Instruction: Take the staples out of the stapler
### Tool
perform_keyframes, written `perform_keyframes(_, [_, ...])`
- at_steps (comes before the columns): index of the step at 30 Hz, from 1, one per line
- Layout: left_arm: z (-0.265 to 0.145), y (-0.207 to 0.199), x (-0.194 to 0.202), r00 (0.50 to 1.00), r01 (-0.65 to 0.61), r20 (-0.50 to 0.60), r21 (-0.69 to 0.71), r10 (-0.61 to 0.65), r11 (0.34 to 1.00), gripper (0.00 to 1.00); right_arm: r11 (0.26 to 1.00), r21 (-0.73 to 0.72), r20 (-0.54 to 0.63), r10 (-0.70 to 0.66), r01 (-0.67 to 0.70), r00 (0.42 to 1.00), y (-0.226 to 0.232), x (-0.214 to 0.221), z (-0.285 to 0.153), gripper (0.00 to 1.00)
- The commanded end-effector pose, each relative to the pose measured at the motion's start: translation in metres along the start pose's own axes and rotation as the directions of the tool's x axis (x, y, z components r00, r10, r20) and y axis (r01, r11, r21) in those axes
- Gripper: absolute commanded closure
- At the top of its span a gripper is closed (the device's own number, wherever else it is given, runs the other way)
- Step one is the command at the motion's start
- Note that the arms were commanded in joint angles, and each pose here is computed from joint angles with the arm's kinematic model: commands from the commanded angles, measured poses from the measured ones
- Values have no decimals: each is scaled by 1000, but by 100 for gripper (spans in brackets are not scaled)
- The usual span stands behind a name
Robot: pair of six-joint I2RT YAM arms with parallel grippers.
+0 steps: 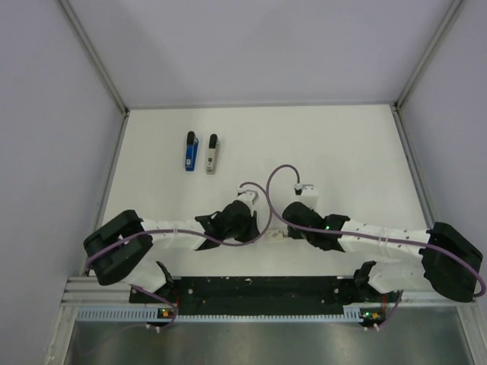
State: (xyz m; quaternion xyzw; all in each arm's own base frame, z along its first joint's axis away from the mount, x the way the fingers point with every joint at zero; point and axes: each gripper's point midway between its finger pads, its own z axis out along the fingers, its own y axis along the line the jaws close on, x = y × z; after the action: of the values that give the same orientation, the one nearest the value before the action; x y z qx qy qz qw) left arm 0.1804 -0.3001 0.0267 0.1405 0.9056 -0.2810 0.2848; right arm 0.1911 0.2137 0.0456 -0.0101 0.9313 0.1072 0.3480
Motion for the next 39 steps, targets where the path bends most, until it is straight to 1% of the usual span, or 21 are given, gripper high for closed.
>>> perform_keyframes(1, [5, -8, -11, 1000, -15, 22, 8, 14, 1000, 83, 1000, 6, 69, 1, -1, 998, -5, -12, -9, 76])
perform_keyframes(2, [7, -8, -11, 1000, -15, 20, 8, 15, 1000, 83, 1000, 8, 66, -1, 1, 998, -6, -11, -9, 77])
perform_keyframes(4, [10, -9, -11, 1000, -18, 15, 8, 18, 1000, 88, 1000, 17, 57, -4, 3, 998, -10, -7, -8, 81])
perform_keyframes(8, [15, -13, -11, 1000, -20, -3, 16, 20, 1000, 96, 1000, 26, 35, 3, -4, 999, -13, 1, -5, 93])
perform_keyframes(11, [18, -15, -11, 1000, -18, -9, 21, 18, 1000, 98, 999, 34, 30, 3, -4, 1000, -15, 4, -3, 99])
perform_keyframes(13, [18, -16, -11, 1000, -20, -10, 23, 20, 1000, 100, 1000, 29, 27, 5, -6, 1000, -14, 5, -3, 100])
perform_keyframes(23, [20, -19, -11, 1000, -18, -13, 30, 18, 999, 100, 999, -46, -26, 14, -16, 1000, 9, 14, 8, 100])
perform_keyframes(39, [23, -24, -9, 1000, -15, -20, 37, 16, 999, 100, 991, -129, -69, 28, -37, 997, 36, 17, 12, 100])
